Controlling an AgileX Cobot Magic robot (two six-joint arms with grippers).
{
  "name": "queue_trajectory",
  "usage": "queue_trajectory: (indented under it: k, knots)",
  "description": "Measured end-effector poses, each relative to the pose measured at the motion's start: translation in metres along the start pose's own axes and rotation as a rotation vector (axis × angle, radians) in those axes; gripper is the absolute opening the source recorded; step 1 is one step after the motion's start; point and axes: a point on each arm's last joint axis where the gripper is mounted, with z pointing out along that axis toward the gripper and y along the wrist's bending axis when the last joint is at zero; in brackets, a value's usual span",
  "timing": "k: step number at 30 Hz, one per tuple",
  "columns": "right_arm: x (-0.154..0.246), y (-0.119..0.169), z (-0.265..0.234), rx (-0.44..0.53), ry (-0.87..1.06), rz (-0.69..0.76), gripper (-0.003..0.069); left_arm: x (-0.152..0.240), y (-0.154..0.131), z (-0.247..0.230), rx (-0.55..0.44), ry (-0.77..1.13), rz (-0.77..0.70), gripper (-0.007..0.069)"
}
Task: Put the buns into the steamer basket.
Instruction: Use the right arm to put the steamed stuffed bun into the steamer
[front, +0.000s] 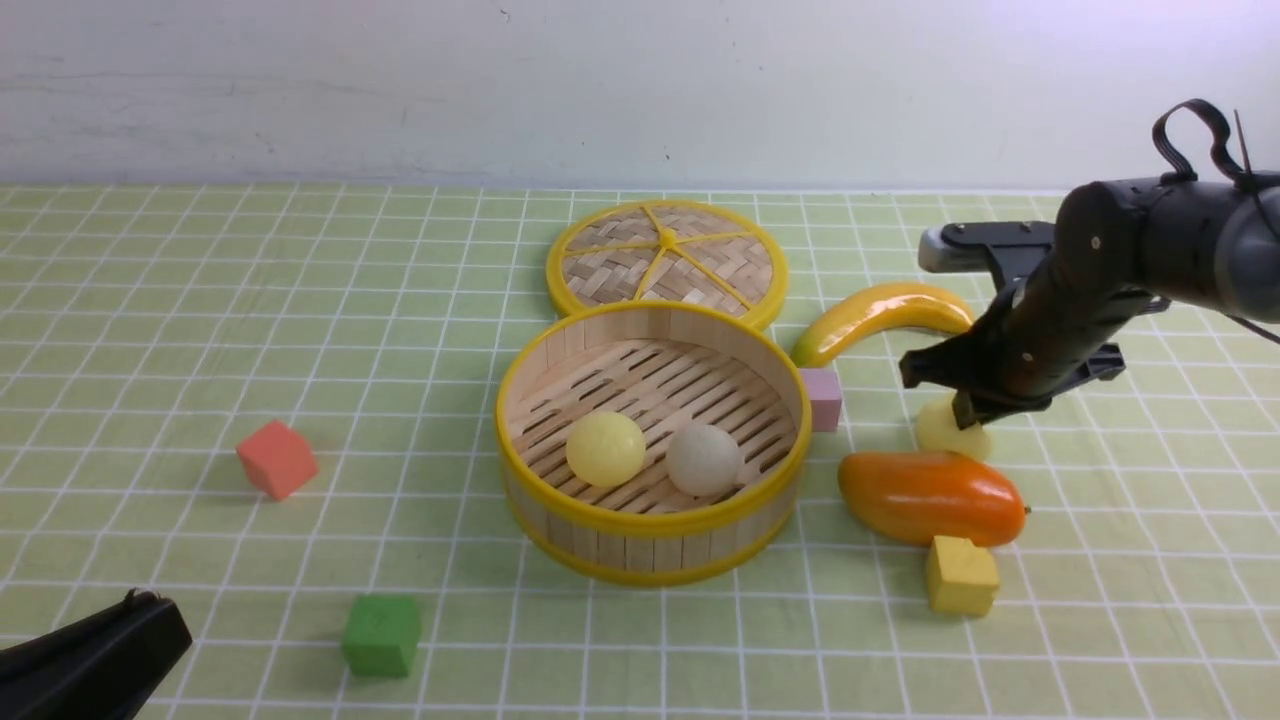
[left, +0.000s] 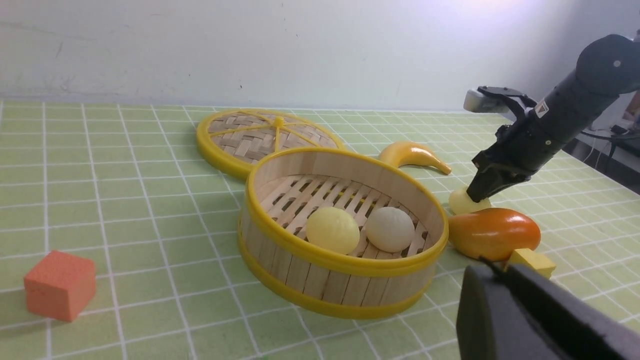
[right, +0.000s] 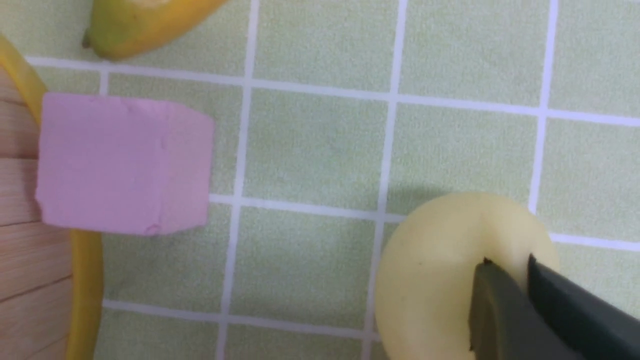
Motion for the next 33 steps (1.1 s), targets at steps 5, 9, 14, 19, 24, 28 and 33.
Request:
queue_trajectory:
  k: [5, 9, 14, 19, 24, 28, 33]
  knots:
    - [-0.007, 0.011, -0.039, -0.027, -0.056, -0.029, 0.0001, 0.0, 0.0, 0.0, 0.0, 0.0, 0.0, 0.0032]
    - [-0.011, 0.043, -0.078, -0.141, -0.145, -0.085, 0.0001, -0.001, 0.0, 0.0, 0.0, -0.006, 0.0, 0.0036]
    - [-0.009, 0.104, -0.087, -0.334, -0.208, -0.16, 0.0003, -0.001, 0.0, 0.0, -0.001, -0.007, 0.0, 0.0039]
    - [-0.012, 0.141, -0.056, -0.408, -0.247, -0.165, 0.001, -0.001, 0.0, 0.0, -0.001, -0.007, 0.0, 0.0041]
    - [-0.015, 0.149, -0.012, -0.403, -0.264, -0.106, 0.0045, -0.001, 0.0, 0.0, -0.001, -0.007, 0.0, 0.0047]
    - [-0.012, 0.148, 0.015, -0.384, -0.255, -0.08, 0.0153, -0.001, 0.0, 0.0, -0.001, -0.007, 0.0, 0.0047]
    - [-0.014, 0.15, -0.004, -0.412, -0.241, -0.089, 0.0353, -0.001, 0.0, 0.0, -0.001, -0.007, 0.0, 0.0052]
